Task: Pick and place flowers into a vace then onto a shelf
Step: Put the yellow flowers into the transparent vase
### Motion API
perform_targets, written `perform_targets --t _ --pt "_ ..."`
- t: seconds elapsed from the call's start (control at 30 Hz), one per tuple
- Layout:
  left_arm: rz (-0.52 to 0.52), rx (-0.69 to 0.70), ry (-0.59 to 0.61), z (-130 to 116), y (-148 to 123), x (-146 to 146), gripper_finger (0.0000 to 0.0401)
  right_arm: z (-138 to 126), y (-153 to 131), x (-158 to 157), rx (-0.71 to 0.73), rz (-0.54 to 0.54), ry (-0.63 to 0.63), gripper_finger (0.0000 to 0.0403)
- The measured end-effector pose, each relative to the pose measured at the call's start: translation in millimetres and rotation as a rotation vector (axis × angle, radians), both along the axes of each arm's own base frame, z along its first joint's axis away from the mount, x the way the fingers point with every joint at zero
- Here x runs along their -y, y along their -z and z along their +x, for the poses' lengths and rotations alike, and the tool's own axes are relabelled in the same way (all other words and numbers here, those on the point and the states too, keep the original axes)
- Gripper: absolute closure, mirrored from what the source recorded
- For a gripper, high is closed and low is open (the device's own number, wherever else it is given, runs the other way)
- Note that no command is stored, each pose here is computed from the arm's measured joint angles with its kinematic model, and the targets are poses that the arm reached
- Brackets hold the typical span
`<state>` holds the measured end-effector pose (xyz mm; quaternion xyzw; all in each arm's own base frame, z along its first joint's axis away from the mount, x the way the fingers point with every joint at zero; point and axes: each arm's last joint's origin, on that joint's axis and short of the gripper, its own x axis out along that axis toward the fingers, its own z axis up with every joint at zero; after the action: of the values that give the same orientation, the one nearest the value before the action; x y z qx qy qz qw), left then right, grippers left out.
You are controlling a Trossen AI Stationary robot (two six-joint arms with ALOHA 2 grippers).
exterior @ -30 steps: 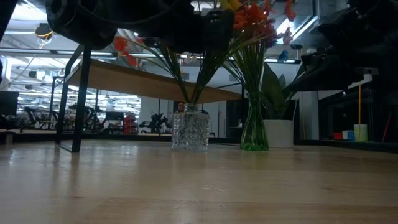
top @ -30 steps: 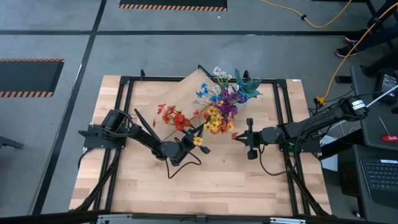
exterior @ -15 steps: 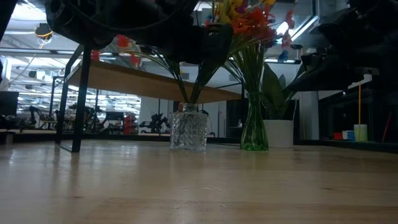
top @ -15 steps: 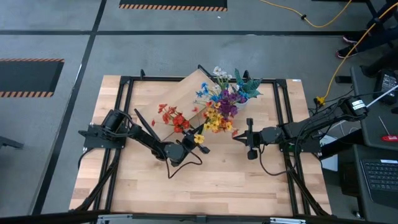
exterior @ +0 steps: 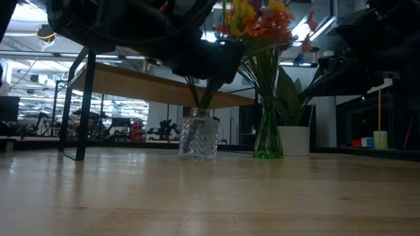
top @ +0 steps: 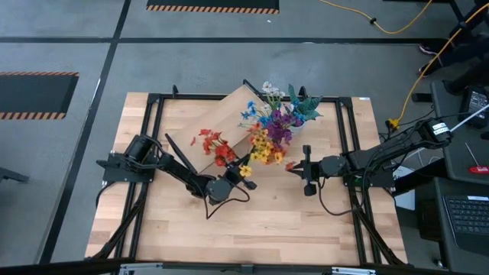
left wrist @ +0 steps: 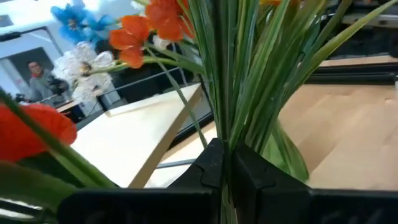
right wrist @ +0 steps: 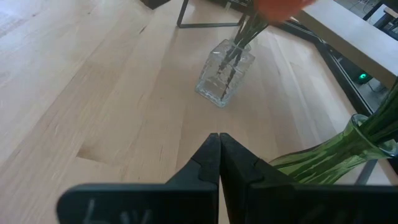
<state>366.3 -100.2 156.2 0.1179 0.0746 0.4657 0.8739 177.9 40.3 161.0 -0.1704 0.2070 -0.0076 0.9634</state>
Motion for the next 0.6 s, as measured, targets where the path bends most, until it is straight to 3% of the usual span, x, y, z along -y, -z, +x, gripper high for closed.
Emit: perform_targets --t 0.2,0.6 --pt "0.019 -0.019 -0.057 -3.9 -0.1 5.8 0.0381 0.0 0.0 -0.1 0.0 0.0 0.0 0.0396" --pt "0.025 -0.025 -0.062 -6.5 -0.3 12.2 0.0332 0.0 0.0 0.0 0.0 0.0 0.0 0.0396"
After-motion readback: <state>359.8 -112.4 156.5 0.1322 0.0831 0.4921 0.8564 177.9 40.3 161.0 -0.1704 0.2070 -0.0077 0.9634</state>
